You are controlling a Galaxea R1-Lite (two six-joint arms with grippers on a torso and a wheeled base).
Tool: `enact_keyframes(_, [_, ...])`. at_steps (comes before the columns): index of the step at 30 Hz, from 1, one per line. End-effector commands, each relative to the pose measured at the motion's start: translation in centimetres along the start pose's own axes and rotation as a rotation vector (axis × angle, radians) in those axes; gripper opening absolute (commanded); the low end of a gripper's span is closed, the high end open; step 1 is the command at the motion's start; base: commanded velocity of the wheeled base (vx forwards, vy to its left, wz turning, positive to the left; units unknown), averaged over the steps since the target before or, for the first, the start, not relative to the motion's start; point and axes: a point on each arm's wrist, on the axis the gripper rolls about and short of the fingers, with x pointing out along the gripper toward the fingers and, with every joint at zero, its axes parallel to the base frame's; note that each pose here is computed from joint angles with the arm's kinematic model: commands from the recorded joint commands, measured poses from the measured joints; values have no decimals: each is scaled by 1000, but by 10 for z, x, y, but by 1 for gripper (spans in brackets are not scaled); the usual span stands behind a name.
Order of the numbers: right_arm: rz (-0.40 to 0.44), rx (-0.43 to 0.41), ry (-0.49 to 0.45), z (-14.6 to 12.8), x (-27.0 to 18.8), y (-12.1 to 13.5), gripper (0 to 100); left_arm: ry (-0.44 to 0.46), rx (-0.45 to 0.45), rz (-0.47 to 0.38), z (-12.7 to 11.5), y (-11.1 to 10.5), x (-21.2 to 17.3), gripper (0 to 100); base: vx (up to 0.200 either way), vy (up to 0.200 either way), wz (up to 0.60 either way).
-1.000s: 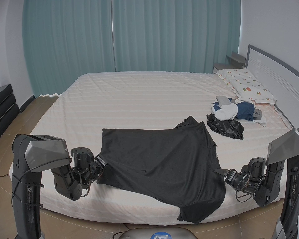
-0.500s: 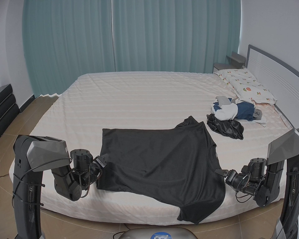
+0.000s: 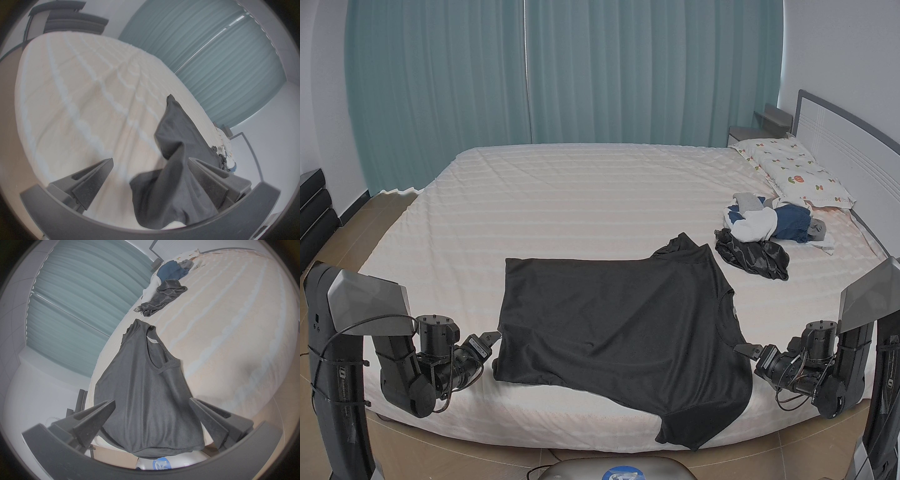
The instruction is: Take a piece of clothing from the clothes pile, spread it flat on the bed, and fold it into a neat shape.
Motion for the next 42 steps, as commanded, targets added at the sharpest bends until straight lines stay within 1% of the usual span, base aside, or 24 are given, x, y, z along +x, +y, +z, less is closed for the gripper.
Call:
enact_keyframes(1, [-8,14,10,-2,-4,-2,100,20,-43,-17,6,0,-19,100,0,0,0])
enact_keyframes(2, [-15,18,16,-4,-4,-4,100,87,-60,-52,3,0,-22,100,0,0,0])
enact_keyframes(8, [-12,22,24,-4,-4,-4,100,92,-68,-43,2,-1,-23,100,0,0,0])
enact_keyframes(11, [-9,24,27,-4,-4,-4,100,88,-69,12,1,1,-19,100,0,0,0])
enact_keyframes(13, [-9,24,27,-4,-4,-4,100,88,-68,19,1,0,-19,100,0,0,0])
enact_keyframes(14, [-10,24,28,-5,-4,-4,100,77,-64,73,1,0,-15,100,0,0,0])
enact_keyframes(15, [-10,24,28,-5,-4,-4,100,73,-62,89,2,-2,-14,100,0,0,0])
enact_keyframes(18, [-10,24,28,-5,-4,-4,100,72,-82,109,4,-4,-13,100,0,0,0])
enact_keyframes(19, [-10,24,28,-5,-4,-4,100,72,-122,113,7,-9,-13,100,0,0,0])
enact_keyframes(20, [-10,24,28,-5,-4,-4,100,73,-181,125,13,-17,-12,100,0,0,0])
enact_keyframes(22, [-10,24,28,-5,-4,-4,100,90,-211,155,17,-21,-11,100,0,0,0])
enact_keyframes(23, [-10,24,28,-5,-4,-4,100,105,-222,185,19,-24,-8,100,0,0,0])
enact_keyframes(24, [-10,24,28,-5,-4,-4,100,108,-223,190,20,-24,-7,100,0,0,0])
enact_keyframes(25, [-10,24,28,-5,-4,-4,100,118,-223,209,20,-25,-6,100,0,0,0])
enact_keyframes(27, [-8,23,26,-4,-4,-4,100,120,-221,222,19,-25,-5,100,0,0,0])
enact_keyframes(33, [-6,22,26,-4,-4,-3,100,92,-176,251,9,-30,-1,100,0,0,0])
enact_keyframes(36, [-6,22,26,-4,-4,-3,100,109,-129,258,6,-30,-1,100,0,0,0])
enact_keyframes(37, [-5,22,25,-4,-4,-3,100,124,-93,275,4,-27,0,100,0,0,0])
enact_keyframes(38, [-3,21,23,-4,-3,-3,100,131,-80,285,4,-27,0,100,0,0,0])
enact_keyframes(42, [-1,21,22,-4,-3,-3,100,143,-77,302,5,-29,1,100,0,0,0])
